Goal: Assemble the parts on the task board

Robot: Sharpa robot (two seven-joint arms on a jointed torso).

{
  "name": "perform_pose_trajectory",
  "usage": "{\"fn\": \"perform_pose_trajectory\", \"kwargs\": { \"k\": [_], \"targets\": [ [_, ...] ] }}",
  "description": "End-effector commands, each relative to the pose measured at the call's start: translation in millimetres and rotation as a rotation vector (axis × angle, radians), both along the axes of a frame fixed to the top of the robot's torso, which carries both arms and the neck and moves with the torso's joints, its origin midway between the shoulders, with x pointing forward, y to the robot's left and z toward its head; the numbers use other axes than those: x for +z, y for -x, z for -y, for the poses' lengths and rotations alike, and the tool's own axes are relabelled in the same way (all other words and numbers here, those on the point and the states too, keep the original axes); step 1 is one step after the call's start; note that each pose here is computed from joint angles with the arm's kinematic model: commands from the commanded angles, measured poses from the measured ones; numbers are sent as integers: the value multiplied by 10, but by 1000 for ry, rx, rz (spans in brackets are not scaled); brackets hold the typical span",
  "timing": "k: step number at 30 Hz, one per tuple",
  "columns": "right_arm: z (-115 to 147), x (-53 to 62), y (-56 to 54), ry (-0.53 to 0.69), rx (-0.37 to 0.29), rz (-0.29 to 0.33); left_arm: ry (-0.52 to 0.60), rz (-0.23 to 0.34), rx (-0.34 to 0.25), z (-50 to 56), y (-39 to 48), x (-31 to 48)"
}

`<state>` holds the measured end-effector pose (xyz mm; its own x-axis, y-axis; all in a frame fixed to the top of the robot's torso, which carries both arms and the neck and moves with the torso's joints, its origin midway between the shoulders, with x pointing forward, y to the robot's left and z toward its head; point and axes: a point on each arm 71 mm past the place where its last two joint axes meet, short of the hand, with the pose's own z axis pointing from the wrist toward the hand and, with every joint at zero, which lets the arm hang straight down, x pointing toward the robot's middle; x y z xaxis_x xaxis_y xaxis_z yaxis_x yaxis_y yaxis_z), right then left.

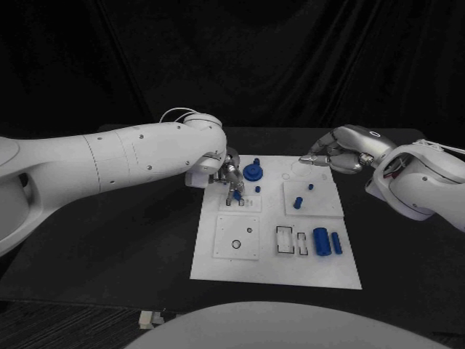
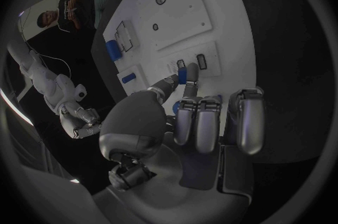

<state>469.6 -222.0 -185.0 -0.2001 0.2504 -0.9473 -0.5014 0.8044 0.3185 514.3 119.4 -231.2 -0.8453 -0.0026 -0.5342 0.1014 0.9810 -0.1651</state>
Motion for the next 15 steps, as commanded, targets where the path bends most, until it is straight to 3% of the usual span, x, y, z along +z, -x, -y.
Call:
{"fn": "perform_pose_trajectory", "kwargs": {
  "k": [1,15],
  "targets": [
    [3,-20,0,7,-12,-11,7,-1,-8,27,13,-8],
    [23,-39,13,6,-17,-13,9,-4,-13,49,25,-21]
  ]
}}
